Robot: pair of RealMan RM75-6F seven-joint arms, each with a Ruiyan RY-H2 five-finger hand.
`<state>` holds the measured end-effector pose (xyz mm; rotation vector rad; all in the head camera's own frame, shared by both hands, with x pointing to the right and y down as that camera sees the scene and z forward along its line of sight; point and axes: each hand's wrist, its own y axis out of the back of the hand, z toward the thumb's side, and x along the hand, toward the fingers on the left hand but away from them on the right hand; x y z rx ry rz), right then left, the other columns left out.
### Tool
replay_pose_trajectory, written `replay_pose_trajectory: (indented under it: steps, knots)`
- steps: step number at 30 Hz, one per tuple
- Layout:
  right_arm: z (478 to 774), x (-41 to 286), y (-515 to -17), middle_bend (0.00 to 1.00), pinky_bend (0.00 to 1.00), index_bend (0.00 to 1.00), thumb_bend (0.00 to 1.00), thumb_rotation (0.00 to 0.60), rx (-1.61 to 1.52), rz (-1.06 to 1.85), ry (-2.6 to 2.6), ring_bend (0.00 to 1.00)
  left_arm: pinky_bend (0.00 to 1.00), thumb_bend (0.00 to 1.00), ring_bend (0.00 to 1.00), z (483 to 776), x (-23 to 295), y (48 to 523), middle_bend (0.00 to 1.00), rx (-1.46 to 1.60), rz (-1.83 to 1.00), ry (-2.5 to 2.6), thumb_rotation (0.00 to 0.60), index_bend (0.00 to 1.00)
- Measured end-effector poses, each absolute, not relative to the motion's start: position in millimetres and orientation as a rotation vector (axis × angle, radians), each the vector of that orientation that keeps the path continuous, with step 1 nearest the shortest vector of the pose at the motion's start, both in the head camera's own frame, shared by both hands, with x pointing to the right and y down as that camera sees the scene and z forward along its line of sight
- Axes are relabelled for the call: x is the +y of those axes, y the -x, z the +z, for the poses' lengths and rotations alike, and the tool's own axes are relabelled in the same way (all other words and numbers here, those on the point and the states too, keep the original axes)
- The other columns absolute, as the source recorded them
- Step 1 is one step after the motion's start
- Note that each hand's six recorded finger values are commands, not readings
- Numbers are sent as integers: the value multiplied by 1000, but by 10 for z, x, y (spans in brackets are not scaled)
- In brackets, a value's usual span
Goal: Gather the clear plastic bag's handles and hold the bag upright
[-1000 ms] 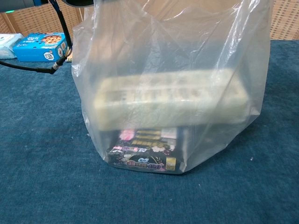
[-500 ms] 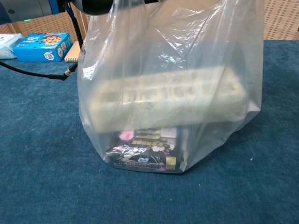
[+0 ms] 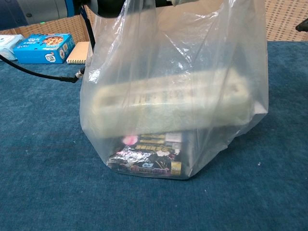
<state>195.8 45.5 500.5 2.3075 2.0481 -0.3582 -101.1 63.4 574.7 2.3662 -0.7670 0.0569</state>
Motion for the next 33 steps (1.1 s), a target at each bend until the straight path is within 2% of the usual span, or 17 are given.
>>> replay_pose_trajectory:
  steps: [33]
  knots:
    - [5146, 296, -1502, 215, 82, 303, 88, 542, 1988, -449, -2366, 101, 251, 193, 294, 5766, 716, 640, 402, -648, 43, -2337, 0, 345]
